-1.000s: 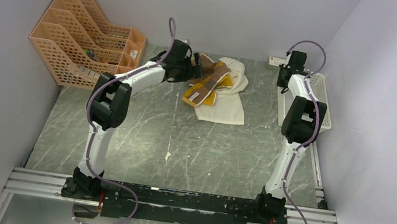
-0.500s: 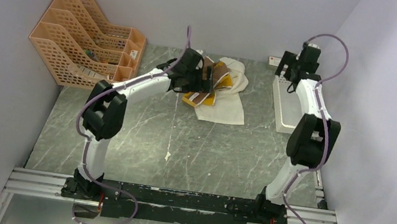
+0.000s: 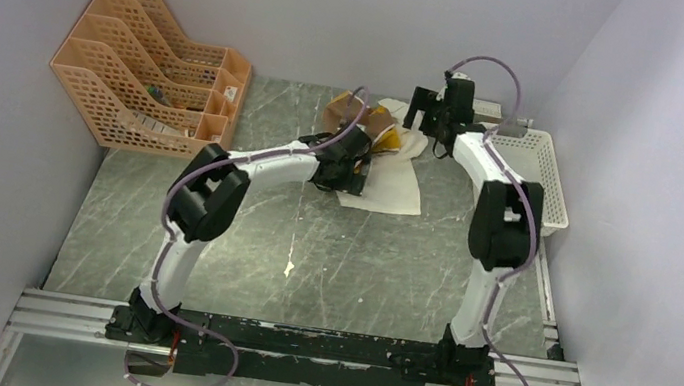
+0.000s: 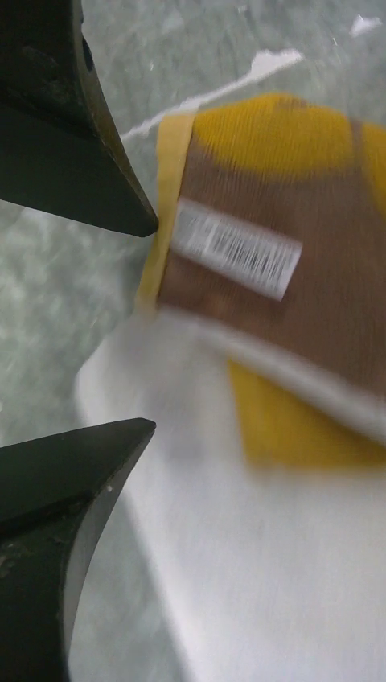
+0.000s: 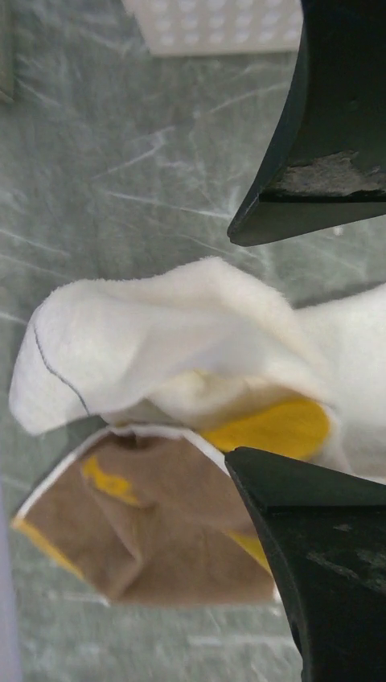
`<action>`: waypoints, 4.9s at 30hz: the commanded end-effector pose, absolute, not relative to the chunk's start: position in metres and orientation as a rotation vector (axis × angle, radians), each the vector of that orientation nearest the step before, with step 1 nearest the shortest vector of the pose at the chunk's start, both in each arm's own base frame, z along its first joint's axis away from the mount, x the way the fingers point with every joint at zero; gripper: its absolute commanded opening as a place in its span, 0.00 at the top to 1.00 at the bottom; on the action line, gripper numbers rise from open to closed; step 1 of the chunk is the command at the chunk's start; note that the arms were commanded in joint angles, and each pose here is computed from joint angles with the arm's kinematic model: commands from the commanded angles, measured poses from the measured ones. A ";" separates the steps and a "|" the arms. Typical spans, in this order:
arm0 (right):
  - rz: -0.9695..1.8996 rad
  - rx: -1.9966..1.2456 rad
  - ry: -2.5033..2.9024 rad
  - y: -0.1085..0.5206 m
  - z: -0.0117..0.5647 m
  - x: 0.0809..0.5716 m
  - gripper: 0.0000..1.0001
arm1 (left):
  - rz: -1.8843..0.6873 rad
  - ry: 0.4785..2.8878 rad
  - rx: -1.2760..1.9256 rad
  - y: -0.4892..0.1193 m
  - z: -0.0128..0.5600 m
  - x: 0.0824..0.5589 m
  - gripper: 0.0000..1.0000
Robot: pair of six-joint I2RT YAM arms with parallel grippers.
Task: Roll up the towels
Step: Move the bin to the corner of the board, then pick up the towel at the center of the board, then place the towel at the center of the board, then pick up the towel at the center of the board.
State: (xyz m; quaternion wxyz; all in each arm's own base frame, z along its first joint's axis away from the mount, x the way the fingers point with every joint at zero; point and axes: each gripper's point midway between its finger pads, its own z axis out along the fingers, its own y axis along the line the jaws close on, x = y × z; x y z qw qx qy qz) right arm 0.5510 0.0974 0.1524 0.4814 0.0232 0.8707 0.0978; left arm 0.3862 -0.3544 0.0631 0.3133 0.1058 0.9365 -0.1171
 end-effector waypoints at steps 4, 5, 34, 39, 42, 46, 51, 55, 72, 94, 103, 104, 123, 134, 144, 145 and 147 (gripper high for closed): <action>0.312 0.039 2.186 0.113 0.116 0.610 0.02 | -0.089 2.550 0.050 -0.266 0.019 0.434 0.17; 0.318 0.029 2.209 0.116 0.107 0.615 0.03 | -0.091 2.560 0.021 -0.256 0.017 0.436 0.21; 0.376 0.005 2.063 0.119 0.227 0.643 1.00 | -0.384 2.411 -0.120 -0.179 0.108 0.449 0.27; 0.530 0.071 1.737 0.091 0.353 0.643 1.00 | -0.411 2.385 -0.124 -0.174 0.123 0.446 0.26; 0.503 0.037 1.633 0.088 0.393 0.635 1.00 | -0.407 2.382 -0.121 -0.170 0.126 0.442 0.26; 0.385 0.016 1.526 0.082 0.433 0.625 1.00 | -0.413 2.381 -0.124 -0.168 0.126 0.439 0.25; 0.273 0.039 1.470 0.073 0.449 0.617 1.00 | -0.427 2.394 -0.125 -0.171 0.121 0.440 0.25; 0.233 0.016 1.645 0.081 0.372 0.629 1.00 | -0.461 2.404 -0.122 -0.177 0.118 0.442 0.24; 0.285 0.085 2.133 0.095 0.177 0.606 0.22 | -0.446 2.507 -0.024 -0.218 0.081 0.473 0.15; 0.345 -0.101 2.106 0.141 0.203 0.475 0.21 | -0.544 2.453 0.014 -0.247 0.044 0.552 0.93; 0.122 -0.340 1.976 0.186 0.232 0.467 0.22 | -0.719 2.203 0.289 -0.222 0.225 0.501 0.93; 0.145 -0.355 1.955 0.195 0.235 0.466 0.22 | -0.880 2.142 0.383 -0.237 0.251 0.469 0.93; 0.575 -0.663 1.940 0.350 0.146 0.503 0.15 | -0.144 2.269 -0.033 -0.045 0.245 0.393 0.93; 0.554 -0.592 1.936 0.370 0.124 0.574 0.06 | -0.072 2.287 -0.086 -0.021 0.238 0.381 0.93; 0.801 -0.468 2.021 0.376 0.089 0.589 0.23 | -0.069 2.285 -0.087 -0.020 0.240 0.380 0.93; 0.822 -0.465 2.029 0.378 0.087 0.587 0.24 | -0.071 2.284 -0.087 -0.020 0.240 0.380 0.93; 0.862 -0.469 2.042 0.381 0.080 0.583 0.25 | -0.073 2.284 -0.087 -0.020 0.241 0.381 0.93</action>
